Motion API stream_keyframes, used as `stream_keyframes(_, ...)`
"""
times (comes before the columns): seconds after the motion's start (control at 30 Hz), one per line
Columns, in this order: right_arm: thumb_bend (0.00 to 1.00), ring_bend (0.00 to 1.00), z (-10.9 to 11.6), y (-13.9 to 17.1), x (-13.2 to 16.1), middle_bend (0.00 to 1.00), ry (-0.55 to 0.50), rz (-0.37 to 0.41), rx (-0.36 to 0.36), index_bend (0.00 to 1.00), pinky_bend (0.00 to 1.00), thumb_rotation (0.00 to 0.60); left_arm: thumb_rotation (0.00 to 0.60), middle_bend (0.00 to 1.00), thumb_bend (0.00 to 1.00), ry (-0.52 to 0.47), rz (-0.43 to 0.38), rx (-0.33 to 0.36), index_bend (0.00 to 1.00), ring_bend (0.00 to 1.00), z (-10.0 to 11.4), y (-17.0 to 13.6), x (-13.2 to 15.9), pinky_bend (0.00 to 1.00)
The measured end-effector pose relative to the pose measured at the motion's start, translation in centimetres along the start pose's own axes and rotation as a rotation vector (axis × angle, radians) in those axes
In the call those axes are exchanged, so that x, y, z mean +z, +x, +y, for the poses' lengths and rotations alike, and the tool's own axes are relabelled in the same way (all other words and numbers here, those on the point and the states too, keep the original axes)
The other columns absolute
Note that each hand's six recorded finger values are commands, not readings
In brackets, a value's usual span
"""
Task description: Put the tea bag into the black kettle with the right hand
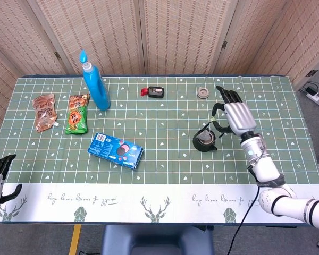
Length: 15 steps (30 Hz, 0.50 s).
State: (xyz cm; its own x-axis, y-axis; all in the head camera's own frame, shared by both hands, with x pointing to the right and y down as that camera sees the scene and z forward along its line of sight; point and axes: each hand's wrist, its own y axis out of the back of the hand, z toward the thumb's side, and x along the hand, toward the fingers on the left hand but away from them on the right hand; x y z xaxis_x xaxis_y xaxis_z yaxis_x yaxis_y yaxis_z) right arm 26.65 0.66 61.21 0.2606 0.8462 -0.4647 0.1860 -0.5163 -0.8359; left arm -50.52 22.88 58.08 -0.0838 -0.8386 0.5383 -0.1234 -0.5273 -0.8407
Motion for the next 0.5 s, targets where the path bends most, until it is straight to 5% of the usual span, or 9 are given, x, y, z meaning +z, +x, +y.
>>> stream_keyframes(0.5,0.4,0.0,-3.8,5.0,-3.0,0.0,0.075,0.035,0.074,0.5,0.0,0.6,0.6,0.05,0.34,0.019,-0.013,-0.006,0.0,0.06,-0.4,-0.1,0.5,0.13)
